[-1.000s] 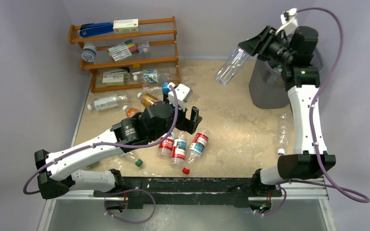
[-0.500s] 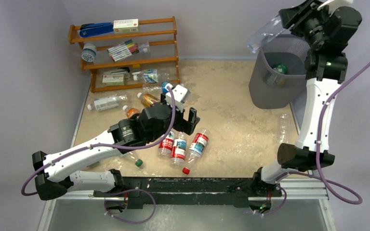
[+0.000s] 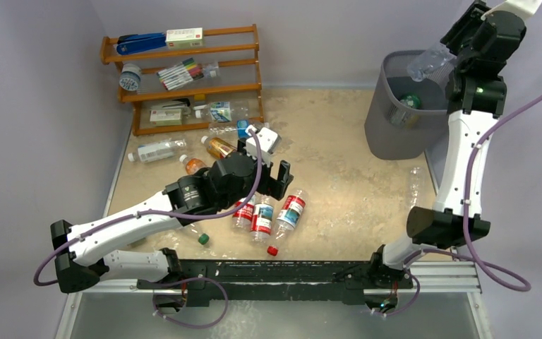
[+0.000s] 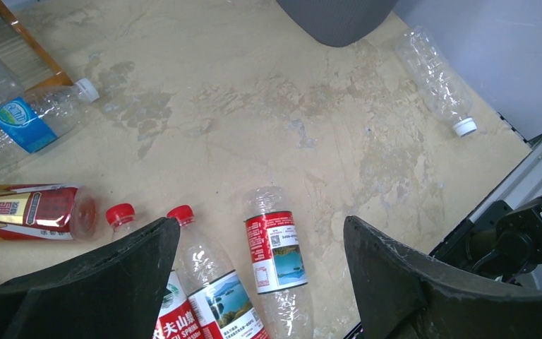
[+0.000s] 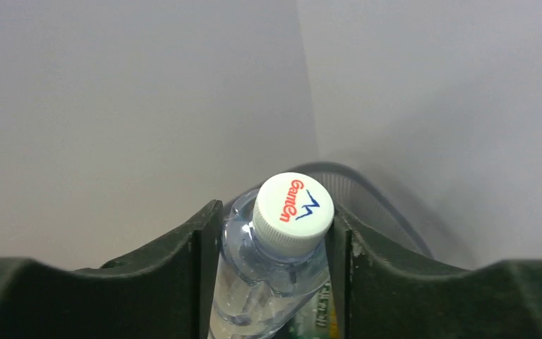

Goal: Put the plastic bottles in the bin
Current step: Place the plastic bottle in the trash bin.

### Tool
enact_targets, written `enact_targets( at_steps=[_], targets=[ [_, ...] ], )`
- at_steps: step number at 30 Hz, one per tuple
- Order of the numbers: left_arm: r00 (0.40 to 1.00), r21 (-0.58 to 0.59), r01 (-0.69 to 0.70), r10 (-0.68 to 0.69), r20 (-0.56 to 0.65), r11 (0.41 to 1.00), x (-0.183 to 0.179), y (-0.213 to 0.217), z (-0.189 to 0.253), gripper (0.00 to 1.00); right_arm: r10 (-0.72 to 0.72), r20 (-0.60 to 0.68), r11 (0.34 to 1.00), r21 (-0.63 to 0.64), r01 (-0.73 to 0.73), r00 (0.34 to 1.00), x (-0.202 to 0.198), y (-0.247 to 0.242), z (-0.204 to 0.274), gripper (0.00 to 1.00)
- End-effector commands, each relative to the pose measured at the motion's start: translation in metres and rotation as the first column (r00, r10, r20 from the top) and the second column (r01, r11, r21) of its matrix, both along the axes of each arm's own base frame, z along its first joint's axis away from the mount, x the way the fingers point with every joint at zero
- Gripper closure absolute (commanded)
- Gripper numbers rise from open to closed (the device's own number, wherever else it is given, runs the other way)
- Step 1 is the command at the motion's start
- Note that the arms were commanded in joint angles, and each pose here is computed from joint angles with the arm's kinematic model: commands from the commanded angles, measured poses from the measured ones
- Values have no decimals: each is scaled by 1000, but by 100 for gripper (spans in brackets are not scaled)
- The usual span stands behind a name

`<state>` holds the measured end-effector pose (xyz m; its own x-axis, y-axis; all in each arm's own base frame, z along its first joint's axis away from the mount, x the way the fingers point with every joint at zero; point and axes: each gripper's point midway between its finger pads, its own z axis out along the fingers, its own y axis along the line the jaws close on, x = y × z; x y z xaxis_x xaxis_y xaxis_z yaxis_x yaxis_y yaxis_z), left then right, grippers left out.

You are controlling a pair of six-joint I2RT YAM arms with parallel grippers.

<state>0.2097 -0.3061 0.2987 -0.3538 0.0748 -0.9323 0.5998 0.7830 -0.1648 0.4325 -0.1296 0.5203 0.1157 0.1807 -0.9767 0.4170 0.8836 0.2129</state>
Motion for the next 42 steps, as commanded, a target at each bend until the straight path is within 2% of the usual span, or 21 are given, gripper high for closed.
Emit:
enact_targets(
  at_steps=[1, 3, 6, 9, 14, 22, 26, 35, 38, 42],
  targets=[
    [1000, -47, 2, -1, 23, 999, 5, -9, 10, 14, -76, -45, 995, -73, 73, 996, 14, -20, -11, 36],
    [1000, -48, 6, -5, 22, 999, 5, -11, 9, 13, -45, -66, 997, -71, 41, 997, 20, -16, -13, 22],
    [1000, -49, 12, -11, 22, 999, 5, -13, 9, 13, -14, -69, 997, -77, 9, 998, 20, -11, -11, 18],
    [1000, -52, 15, -14, 25, 999, 5, -14, 9, 13, -7, -48, 996, -88, 2, 999, 13, -8, 2, 16],
    [999, -68, 27, -26, 24, 997, 4, -17, 13, 12, 88, -77, 993, -72, -94, 993, -3, 15, 2, 16],
    [998, -95, 57, -54, 27, 994, -2, -18, 20, 12, 95, -134, 992, -66, -105, 986, -68, 32, -17, 15],
    [997, -118, 73, -69, 34, 990, -6, -16, 26, 12, 58, -199, 997, -41, -68, 978, -96, 31, -47, 14],
    [994, -179, 106, -107, 4, 978, -17, -17, 35, 11, 53, -382, 995, 94, -18, 923, -145, 42, -150, 14],
    [994, -194, 108, -111, -6, 975, -21, -14, 37, 11, 70, -438, 988, 157, -1, 896, -153, 47, -182, 13],
    [992, -204, 121, -126, -13, 971, -26, -11, 40, 11, 45, -550, 983, 171, 60, 834, -160, 42, -231, 11]
  ],
)
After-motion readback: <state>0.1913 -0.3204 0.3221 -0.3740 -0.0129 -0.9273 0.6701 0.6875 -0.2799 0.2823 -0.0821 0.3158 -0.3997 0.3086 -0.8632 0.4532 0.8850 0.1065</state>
